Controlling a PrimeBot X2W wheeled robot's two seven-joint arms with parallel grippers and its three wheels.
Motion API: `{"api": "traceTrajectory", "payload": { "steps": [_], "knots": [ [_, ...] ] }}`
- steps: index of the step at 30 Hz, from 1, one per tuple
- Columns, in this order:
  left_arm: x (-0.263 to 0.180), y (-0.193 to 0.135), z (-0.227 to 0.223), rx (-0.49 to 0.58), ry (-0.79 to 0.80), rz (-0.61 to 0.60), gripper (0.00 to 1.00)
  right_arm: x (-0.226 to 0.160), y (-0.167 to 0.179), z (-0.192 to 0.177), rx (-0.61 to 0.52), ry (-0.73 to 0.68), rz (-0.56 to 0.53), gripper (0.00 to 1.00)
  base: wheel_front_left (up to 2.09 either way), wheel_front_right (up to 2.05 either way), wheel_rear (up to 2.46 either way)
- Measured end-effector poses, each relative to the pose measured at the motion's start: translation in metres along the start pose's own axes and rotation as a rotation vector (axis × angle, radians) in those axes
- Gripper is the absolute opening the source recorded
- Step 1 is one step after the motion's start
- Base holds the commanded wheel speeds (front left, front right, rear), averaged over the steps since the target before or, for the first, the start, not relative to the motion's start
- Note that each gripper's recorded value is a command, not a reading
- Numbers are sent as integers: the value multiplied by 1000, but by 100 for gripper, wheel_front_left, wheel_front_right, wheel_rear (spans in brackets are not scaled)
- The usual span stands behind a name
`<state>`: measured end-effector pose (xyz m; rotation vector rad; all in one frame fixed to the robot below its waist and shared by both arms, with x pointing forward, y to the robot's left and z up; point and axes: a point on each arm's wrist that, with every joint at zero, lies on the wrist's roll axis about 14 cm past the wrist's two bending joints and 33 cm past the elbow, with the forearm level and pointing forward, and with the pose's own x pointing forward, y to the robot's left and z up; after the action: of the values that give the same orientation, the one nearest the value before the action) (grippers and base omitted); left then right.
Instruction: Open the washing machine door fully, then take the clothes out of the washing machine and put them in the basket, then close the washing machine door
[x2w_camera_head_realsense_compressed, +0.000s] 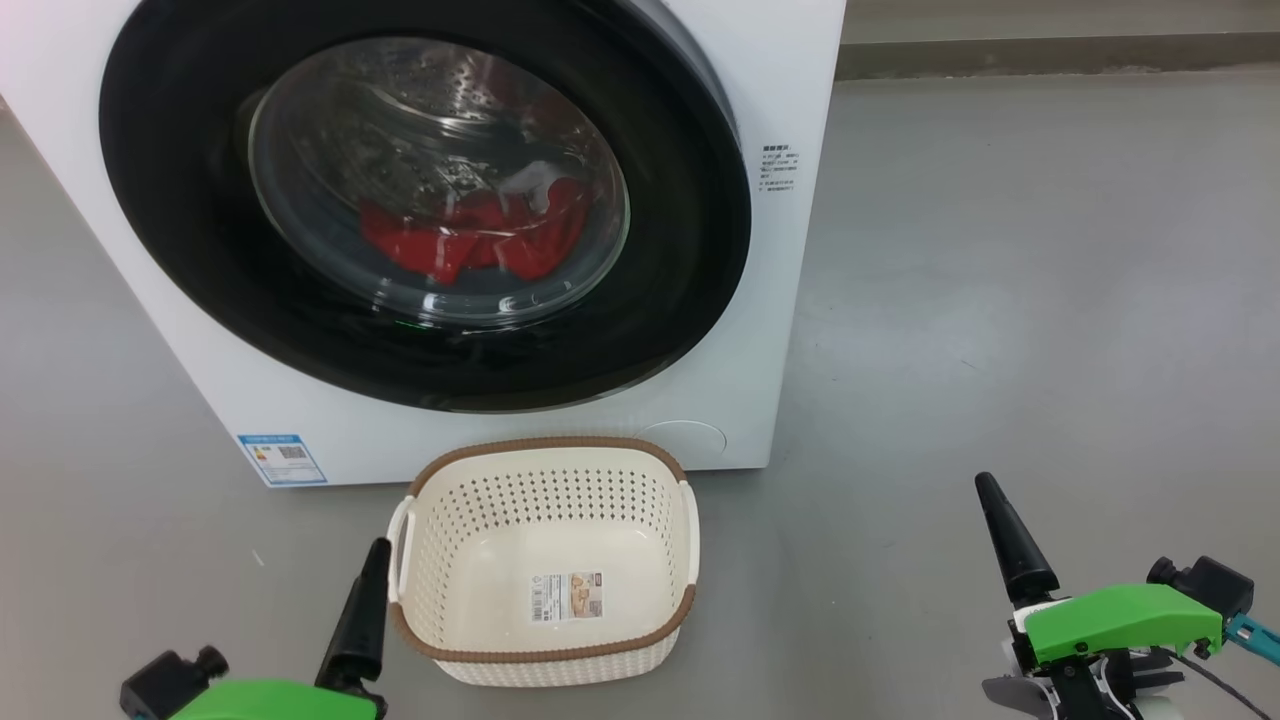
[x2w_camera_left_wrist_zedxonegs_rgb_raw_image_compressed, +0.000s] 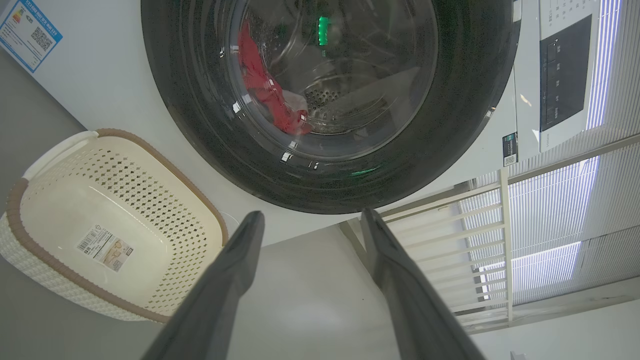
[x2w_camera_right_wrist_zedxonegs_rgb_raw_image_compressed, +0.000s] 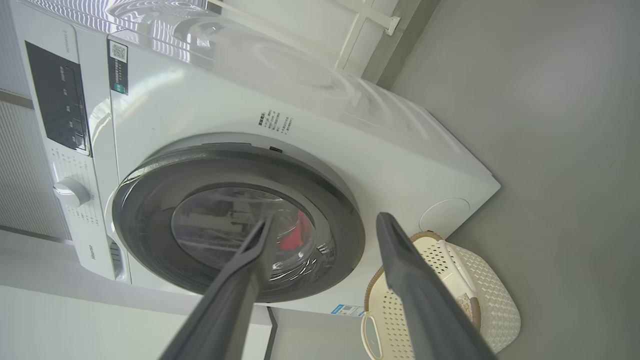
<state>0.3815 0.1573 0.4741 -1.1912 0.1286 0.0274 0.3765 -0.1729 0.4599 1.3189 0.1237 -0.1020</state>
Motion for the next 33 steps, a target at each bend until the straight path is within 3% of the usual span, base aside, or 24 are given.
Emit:
{"api": "traceTrajectory", "payload": {
  "steps": [13,33],
  "knots": [
    [8,-18,-1,189,-6,-46,100,5,8,4,-171,-19,26,100,0,0,0],
    [17,-44,-3,593,-52,-99,100,14,36,8,-444,-57,110,100,0,0,0]
  ]
}}
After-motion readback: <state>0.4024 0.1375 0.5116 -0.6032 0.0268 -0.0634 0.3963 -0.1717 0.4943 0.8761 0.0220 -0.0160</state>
